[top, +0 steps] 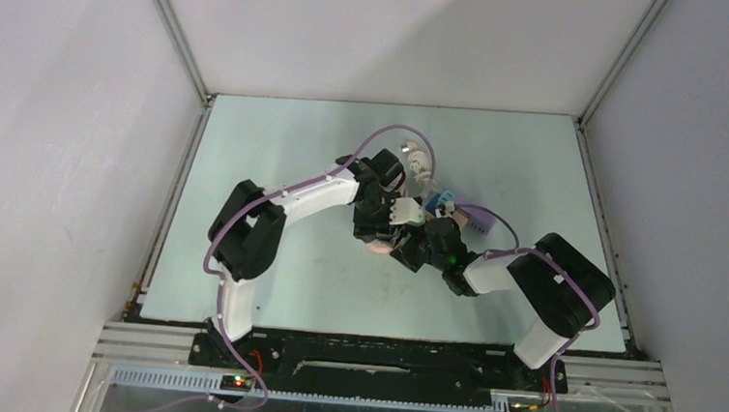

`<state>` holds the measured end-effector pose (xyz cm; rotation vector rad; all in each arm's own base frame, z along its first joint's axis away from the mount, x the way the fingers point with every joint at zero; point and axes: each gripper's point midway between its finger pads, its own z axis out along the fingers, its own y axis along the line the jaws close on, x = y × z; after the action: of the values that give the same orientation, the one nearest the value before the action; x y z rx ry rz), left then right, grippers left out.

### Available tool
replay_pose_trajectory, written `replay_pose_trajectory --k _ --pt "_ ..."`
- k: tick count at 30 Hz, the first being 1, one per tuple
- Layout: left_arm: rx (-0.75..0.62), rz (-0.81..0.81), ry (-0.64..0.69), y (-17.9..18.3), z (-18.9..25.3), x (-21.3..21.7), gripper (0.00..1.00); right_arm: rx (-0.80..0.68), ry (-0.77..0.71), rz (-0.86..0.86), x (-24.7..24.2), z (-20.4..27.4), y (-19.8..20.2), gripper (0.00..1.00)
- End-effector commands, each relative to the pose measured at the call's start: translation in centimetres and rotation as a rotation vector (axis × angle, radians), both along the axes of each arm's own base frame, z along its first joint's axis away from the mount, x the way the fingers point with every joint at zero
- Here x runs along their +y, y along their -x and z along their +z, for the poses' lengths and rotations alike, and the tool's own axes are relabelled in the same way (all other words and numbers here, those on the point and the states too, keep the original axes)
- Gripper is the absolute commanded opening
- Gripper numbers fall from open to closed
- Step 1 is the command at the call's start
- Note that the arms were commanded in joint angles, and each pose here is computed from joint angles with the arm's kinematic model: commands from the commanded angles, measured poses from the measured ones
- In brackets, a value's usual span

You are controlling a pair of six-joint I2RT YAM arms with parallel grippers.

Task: Insert the plug
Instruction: Insert the plug into the socket.

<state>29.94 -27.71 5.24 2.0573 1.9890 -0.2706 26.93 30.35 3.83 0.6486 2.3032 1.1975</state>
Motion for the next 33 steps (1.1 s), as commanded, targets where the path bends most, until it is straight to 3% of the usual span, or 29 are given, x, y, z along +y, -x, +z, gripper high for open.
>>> replay_pose_trajectory --k 1,18,24,29,33 --pt "0.118 -0.052 0.086 3.2 -0.6 -1.8 0.0 -0.005 0.09 -0.098 -1.0 -2.8 -1.1 0.76" --pt "0.131 -0.014 0.099 2.5 -0.9 -1.2 0.0 0.097 0.163 -0.147 -2.1 -6.5 -0.9 0.43" --pt "0.148 0.025 0.068 1.0 -1.3 -0.3 0.0 -0.072 0.12 -0.041 -1.2 -0.4 -1.6 0.56" --pt "0.174 0.025 0.04 1.0 -2.1 0.0 0.0 -0.06 0.172 0.009 -3.5 2.7 0.4 0.72" --pt "0.191 0.029 0.032 1.0 -2.3 -0.2 0.0 -0.07 0.2 0.027 -5.7 5.9 2.8 0.79"
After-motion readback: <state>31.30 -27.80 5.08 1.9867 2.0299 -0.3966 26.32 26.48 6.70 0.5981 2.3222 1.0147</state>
